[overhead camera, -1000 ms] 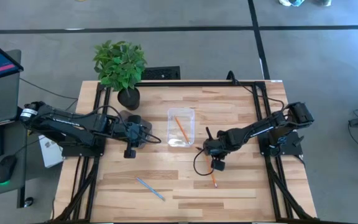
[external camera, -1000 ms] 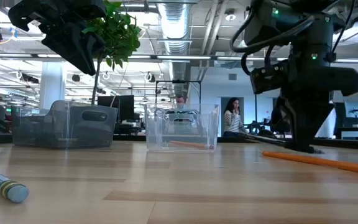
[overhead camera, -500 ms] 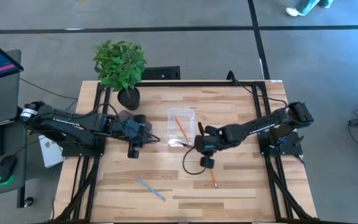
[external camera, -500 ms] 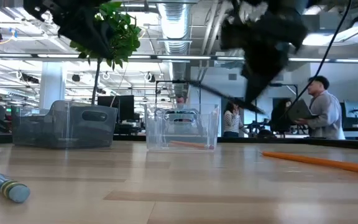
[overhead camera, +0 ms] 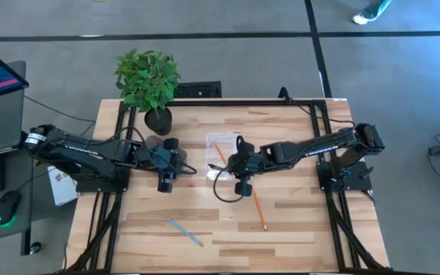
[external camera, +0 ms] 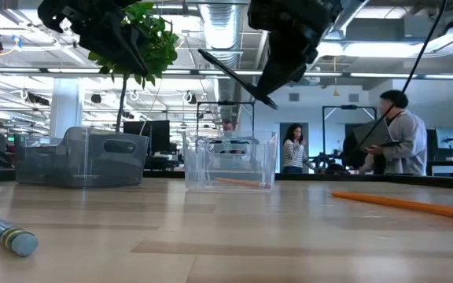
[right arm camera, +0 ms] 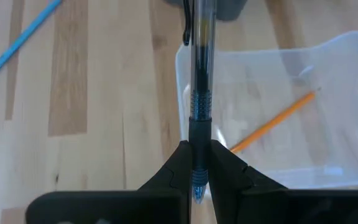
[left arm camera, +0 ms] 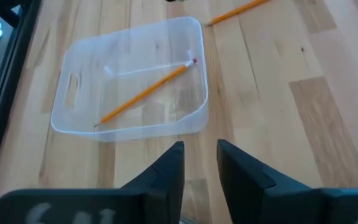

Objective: Sort pens & pencils
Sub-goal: Put the black pen into the black bin

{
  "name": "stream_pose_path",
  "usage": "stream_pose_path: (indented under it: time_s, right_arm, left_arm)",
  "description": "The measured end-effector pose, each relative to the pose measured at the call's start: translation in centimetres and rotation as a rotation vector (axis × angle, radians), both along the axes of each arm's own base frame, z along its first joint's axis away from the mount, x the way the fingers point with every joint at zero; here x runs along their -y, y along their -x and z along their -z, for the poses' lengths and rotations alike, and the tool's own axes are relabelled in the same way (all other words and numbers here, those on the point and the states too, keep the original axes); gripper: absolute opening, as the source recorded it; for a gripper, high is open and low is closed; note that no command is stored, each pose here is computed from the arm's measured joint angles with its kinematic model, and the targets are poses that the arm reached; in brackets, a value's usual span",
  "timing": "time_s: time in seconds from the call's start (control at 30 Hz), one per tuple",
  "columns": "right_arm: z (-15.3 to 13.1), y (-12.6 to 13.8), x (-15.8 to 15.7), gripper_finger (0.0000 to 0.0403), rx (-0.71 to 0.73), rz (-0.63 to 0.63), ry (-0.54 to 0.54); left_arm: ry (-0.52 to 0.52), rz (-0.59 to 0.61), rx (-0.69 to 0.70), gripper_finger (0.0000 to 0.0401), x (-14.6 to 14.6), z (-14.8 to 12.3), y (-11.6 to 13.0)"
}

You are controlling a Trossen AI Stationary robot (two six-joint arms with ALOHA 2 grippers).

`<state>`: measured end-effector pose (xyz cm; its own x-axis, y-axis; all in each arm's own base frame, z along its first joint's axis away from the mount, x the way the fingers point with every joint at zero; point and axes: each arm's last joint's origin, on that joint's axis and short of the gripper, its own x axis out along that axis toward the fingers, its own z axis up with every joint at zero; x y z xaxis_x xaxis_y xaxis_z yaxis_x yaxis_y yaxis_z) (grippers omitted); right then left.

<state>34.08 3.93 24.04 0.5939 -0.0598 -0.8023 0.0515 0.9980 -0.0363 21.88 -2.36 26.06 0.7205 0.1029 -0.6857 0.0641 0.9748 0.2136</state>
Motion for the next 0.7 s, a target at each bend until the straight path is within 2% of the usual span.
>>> stream_pose_path:
  time_s: [0.17,0.3,0.4,0.47,0.6,0.7]
  right_arm:
    - [-0.3,-0.5,0.5,0.0052,0.053,0.001,0.004]
    - [-1.0,-1.2,0.6,0.0052,0.154,-0.015,0.01]
    - [-1.6,-1.8,0.6,0.0052,0.24,-0.01,0.001]
    - [-1.8,-1.9,0.6,0.0052,0.262,-0.001,-0.01]
    - [-1.7,-1.8,0.9,0.0052,0.25,0.081,-0.083]
    - [-1.5,-1.7,1.3,0.0052,0.234,0.154,-0.136]
  left_arm:
    - [-0.025,0.024,-0.006,0.0145,0.0,0.0,0.0]
    - [-0.025,0.024,-0.01,0.0194,0.0,0.0,0.0]
    - [0.004,-0.004,-0.008,0.0216,0.0,0.1,0.1]
    - [-0.018,0.014,-0.006,0.0223,0.0,0.1,-0.1]
    - [-0.19,0.066,-0.04,0.0221,-0.2,0.2,0.1]
    - [-0.402,0.075,-0.064,0.0209,-0.2,0.0,0.1]
